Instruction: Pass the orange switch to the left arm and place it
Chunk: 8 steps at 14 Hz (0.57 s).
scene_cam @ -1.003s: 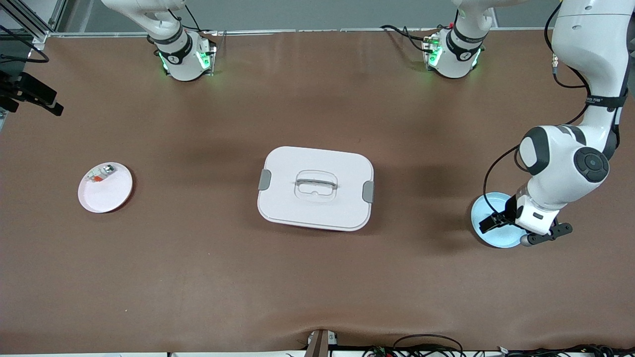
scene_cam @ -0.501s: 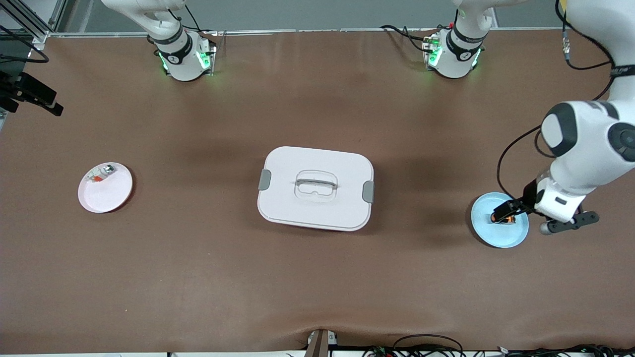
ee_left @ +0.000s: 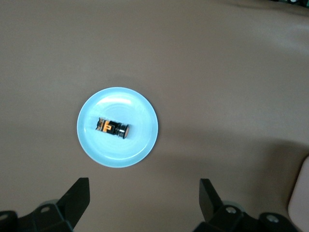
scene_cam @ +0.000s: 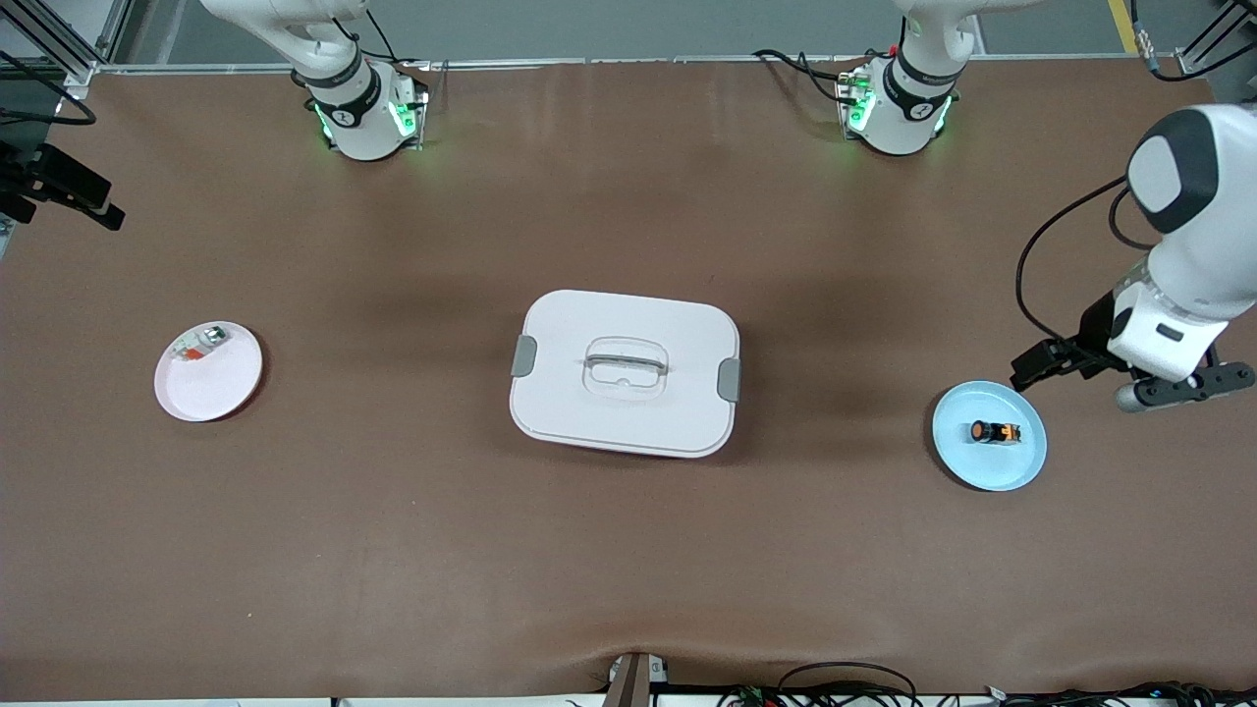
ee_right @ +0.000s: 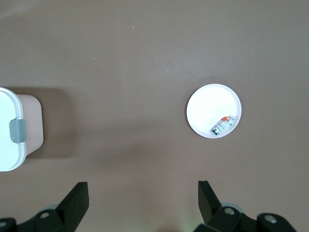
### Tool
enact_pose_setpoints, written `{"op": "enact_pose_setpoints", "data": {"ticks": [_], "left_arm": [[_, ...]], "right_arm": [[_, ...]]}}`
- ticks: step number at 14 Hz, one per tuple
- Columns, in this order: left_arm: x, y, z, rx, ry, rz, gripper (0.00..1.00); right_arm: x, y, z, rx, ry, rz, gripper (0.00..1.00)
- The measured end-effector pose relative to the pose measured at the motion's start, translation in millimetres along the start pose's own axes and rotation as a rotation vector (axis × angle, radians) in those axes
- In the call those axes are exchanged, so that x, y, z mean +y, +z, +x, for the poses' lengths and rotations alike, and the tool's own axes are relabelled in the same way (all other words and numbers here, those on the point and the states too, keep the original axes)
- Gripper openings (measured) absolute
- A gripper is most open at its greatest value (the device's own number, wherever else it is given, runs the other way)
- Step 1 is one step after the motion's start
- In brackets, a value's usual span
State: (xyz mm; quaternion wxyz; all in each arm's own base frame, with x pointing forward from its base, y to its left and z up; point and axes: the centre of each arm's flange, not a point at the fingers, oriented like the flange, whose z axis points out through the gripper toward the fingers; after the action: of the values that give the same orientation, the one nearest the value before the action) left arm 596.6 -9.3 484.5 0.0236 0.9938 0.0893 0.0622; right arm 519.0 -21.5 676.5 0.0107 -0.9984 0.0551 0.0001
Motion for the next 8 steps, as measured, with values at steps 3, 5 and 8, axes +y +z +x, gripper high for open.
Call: {"op": "enact_pose_setpoints", "data": {"ticks": [3,5,8], "left_arm": [[0.2,-40.4,-13.5,0.012,0.029,0.005,1.00],[0.8,-66.1,-19.4,0.004,0.044,0.008,1.00],[2.7,-98.1,-17.7,0.005,0.050,0.008,1.00]], "right_arm": [[0.1,0.2,0.0,0.000,0.000,0.000,1.00],[0.0,0.2,0.0,0.000,0.000,0.000,1.00],[-0.3,0.1,0.2,0.001,0.000,0.000,1.00]]}}
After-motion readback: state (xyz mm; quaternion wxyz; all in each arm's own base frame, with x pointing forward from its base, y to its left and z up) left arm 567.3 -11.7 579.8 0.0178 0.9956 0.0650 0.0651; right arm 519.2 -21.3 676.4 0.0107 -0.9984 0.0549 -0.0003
